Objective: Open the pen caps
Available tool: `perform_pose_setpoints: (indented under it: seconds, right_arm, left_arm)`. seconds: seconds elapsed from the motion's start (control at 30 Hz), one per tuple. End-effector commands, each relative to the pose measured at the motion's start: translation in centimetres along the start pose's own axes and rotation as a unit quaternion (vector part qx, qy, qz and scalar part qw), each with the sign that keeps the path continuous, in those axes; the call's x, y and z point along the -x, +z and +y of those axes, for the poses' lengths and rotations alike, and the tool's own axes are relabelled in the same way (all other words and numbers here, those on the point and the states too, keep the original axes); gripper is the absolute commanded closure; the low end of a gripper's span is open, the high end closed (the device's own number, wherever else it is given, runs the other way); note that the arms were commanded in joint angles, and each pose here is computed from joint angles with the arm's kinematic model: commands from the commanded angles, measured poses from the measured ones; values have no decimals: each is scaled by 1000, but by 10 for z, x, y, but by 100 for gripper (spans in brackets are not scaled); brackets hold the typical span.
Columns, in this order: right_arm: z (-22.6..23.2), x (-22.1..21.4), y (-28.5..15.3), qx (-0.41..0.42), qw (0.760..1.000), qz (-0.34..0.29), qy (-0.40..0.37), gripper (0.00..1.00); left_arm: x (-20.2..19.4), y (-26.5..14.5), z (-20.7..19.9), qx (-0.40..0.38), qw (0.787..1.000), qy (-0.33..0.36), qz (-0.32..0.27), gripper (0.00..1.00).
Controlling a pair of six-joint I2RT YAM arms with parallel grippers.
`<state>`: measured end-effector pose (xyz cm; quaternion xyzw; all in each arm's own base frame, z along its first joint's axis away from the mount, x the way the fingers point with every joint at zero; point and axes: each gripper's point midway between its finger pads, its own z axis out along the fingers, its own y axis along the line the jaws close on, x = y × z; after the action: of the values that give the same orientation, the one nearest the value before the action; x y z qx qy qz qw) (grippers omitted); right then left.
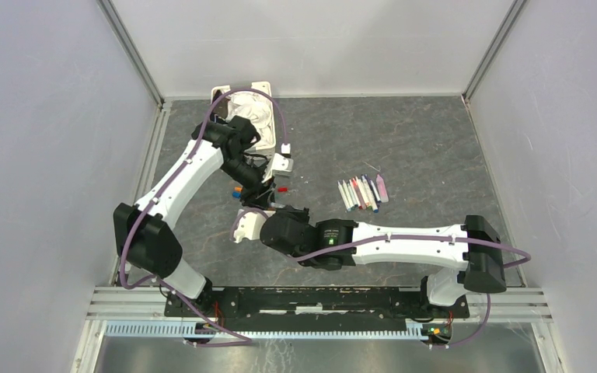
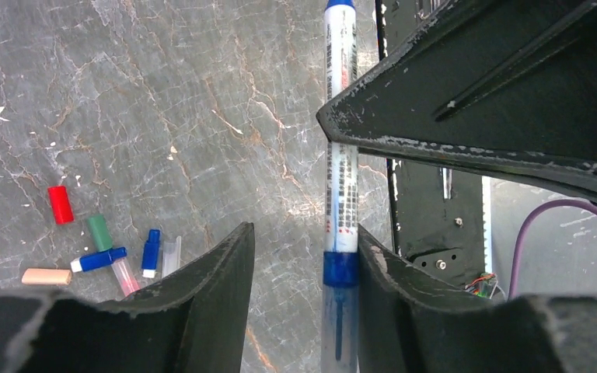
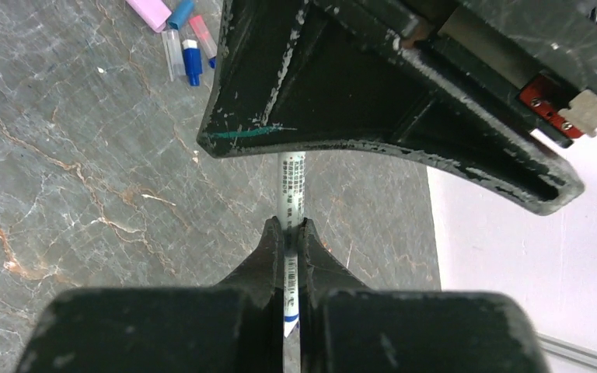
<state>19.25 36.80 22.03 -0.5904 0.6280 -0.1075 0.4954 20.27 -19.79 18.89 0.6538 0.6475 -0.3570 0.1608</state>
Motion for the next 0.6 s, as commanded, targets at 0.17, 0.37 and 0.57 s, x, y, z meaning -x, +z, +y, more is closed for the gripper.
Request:
perform_pose_setpoints:
  seconds: [0.17,0.37,0.57]
  right_arm:
    - [-11,23,-7,-11,999,-30,21,100]
    - [-18,26,-12,-4,997,-40,65,62]
    - [-67,43,-39,128,934,-174,286,32]
  left_arm:
    - [10,-6,6,25,999,31,-9,79]
    - [1,-11,11,48,997,61,21,98]
    - [-1,-14,10,75,990,121,25,98]
